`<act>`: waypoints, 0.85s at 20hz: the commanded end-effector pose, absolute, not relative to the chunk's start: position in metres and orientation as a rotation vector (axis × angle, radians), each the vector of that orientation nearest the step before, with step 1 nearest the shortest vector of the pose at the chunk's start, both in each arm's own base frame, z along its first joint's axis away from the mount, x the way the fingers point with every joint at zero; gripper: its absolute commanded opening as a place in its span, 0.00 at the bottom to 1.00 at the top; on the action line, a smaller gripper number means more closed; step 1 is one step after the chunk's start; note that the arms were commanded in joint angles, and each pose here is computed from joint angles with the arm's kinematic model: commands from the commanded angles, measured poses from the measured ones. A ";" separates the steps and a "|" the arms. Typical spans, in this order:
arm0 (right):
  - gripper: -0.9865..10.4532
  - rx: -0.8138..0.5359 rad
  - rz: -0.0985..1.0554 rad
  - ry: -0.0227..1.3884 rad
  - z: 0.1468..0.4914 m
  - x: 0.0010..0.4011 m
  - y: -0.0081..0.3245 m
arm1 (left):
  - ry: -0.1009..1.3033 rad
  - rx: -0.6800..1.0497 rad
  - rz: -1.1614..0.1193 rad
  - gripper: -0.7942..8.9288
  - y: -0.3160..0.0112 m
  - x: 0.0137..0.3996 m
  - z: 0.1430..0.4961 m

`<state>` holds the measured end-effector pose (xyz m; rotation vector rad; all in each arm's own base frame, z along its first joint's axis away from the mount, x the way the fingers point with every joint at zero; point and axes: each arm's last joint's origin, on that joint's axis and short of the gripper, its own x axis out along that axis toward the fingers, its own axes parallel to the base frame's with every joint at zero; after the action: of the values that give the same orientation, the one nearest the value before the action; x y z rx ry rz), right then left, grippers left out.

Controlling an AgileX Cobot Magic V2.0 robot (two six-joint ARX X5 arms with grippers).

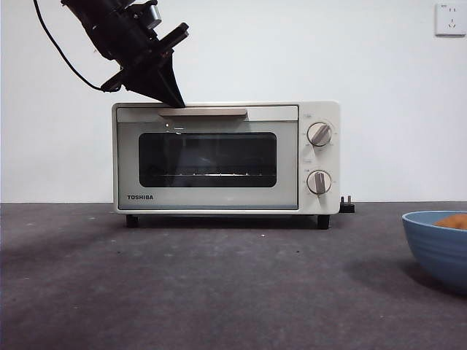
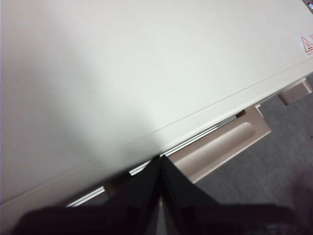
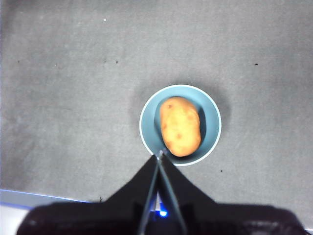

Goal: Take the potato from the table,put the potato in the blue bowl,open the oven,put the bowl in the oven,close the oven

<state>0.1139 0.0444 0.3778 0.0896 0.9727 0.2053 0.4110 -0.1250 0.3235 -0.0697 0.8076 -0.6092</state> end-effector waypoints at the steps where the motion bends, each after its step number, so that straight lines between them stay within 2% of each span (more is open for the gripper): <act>1: 0.08 0.097 0.204 0.969 0.378 0.114 0.045 | 0.855 -0.034 -0.597 0.08 -0.128 0.415 0.308; 8: 0.08 0.128 0.199 0.951 0.381 0.108 0.042 | 0.940 0.014 -0.581 0.08 -0.140 0.405 0.303; 17: 0.09 0.235 0.206 0.803 0.392 0.053 0.021 | 1.109 0.114 -0.527 0.08 -0.153 0.385 0.293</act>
<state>0.0527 0.0206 0.3911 0.2173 0.8028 0.2078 0.3763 -0.1522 0.3226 0.0739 1.0272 -0.5677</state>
